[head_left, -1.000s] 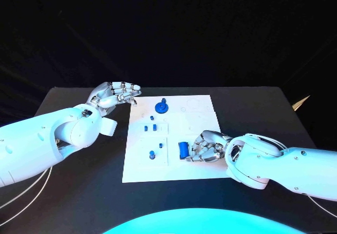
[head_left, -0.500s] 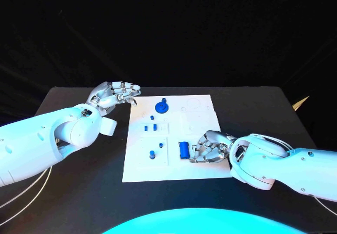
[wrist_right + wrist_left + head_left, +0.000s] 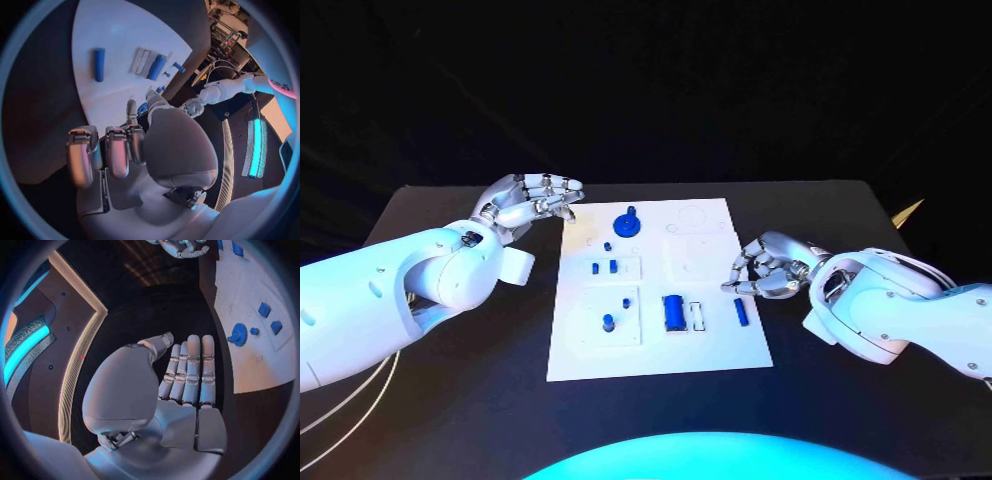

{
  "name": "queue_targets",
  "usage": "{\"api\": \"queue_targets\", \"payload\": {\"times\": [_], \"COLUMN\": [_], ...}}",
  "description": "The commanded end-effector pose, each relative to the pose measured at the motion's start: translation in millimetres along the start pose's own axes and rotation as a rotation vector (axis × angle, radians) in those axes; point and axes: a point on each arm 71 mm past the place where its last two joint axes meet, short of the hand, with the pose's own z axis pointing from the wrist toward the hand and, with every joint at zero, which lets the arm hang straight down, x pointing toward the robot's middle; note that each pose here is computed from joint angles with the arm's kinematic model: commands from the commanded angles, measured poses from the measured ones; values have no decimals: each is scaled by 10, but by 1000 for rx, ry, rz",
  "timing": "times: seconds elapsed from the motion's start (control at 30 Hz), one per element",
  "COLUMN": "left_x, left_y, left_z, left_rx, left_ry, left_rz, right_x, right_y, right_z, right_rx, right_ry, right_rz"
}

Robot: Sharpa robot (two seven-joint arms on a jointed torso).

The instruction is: Assemble the parts on the task board

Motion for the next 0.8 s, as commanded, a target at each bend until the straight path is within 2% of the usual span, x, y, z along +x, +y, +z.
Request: {"api": "queue_targets", "payload": {"times": [0.03, 0.2, 0.63, 0.8], "left_x": [30, 34, 28, 25], "left_y": [-12, -12, -11, -11], "left_z": [2, 2, -1, -3], "left_rx": [11, 12, 12, 11], "left_ry": [18, 19, 19, 19], "left_rz": [-10, -11, -11, -11], "right_x": [-63, -35, 223, 299], "right_y": [-62, -171, -273, -285], "right_z": [-5, -32, -49, -29], "right_rx": [-23, 0, 56, 68], "right_ry": [-39, -42, 34, 44], "right_rz": [-49, -112, -179, -192]}}
